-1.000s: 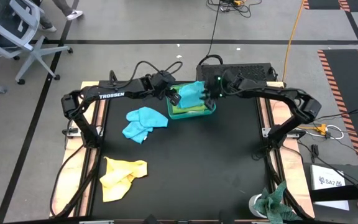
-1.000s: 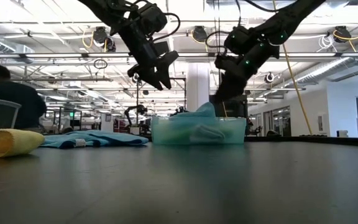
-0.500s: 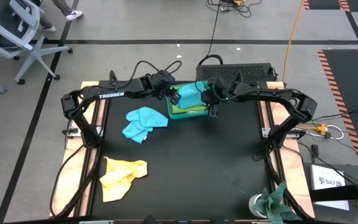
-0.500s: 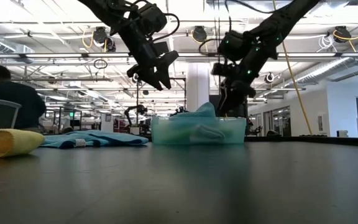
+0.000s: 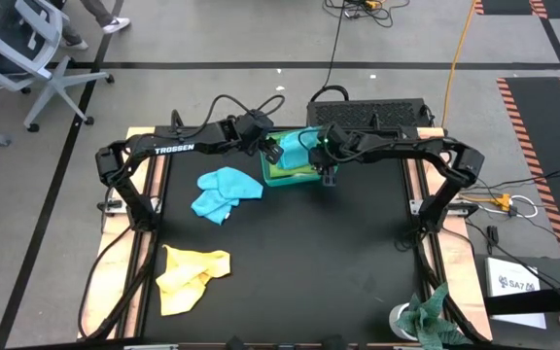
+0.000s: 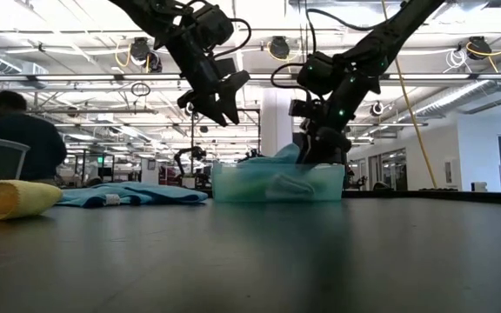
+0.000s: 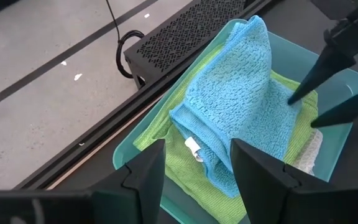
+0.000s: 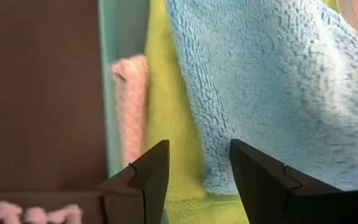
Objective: Fold microfiber towels
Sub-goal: Put the blue microfiber towel into the blue bin
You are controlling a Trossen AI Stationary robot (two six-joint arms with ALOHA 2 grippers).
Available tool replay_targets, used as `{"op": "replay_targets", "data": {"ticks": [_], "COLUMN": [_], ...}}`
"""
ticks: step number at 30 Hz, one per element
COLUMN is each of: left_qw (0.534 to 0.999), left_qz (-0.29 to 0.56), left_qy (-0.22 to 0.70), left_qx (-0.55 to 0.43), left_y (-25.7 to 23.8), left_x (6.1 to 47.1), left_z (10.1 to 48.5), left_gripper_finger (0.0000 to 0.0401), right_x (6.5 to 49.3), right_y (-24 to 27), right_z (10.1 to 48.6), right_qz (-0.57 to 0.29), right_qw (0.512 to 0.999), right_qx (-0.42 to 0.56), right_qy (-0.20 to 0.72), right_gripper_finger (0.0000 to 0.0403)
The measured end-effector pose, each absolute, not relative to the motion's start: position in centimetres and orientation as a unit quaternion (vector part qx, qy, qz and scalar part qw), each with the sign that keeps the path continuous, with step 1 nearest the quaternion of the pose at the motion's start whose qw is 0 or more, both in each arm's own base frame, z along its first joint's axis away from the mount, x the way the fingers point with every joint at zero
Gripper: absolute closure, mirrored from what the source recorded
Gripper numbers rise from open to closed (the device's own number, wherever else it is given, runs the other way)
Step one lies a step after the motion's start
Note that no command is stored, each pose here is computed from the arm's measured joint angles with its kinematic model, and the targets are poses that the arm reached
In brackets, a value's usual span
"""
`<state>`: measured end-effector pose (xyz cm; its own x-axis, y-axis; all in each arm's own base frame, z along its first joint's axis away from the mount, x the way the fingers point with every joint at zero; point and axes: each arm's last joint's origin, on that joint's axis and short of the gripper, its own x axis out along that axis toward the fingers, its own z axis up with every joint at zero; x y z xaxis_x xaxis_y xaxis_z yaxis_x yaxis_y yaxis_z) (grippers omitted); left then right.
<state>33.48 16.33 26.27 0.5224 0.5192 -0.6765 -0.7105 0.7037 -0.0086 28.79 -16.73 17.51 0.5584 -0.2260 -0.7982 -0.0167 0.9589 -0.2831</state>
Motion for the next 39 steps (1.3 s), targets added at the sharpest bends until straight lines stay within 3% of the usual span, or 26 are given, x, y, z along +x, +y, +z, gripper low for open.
{"op": "replay_targets", "data": {"ticks": [4, 18, 26, 31, 39], "left_qw": [0.861, 0.86, 0.859, 0.859, 0.859], "left_qz": [0.357, 0.358, 0.362, 0.362, 0.363], "left_qy": [0.333, 0.333, 0.33, 0.33, 0.329], "left_qx": [-0.143, -0.143, -0.148, -0.149, -0.15], "left_y": [16.3, 16.3, 16.3, 16.3, 16.3], "left_x": [33.5, 33.5, 33.5, 33.5, 33.5], "left_z": [26.3, 26.3, 26.3, 26.3, 26.3], "left_gripper_finger": [0.0217, 0.0217, 0.0217, 0.0217, 0.0217], "right_x": [28.7, 28.6, 27.9, 27.9, 27.9], "right_y": [-16.9, -16.9, -16.5, -16.7, -16.7], "right_z": [17.5, 17.1, 15.6, 15.7, 15.8], "right_qz": [-0.073, -0.089, -0.099, -0.13, -0.134], "right_qw": [0.859, 0.866, 0.868, 0.86, 0.862], "right_qx": [-0.166, -0.147, -0.152, -0.167, -0.159], "right_qy": [0.479, 0.47, 0.463, 0.465, 0.462], "right_gripper_finger": [0.0243, 0.0244, 0.0266, 0.03, 0.0396]}}
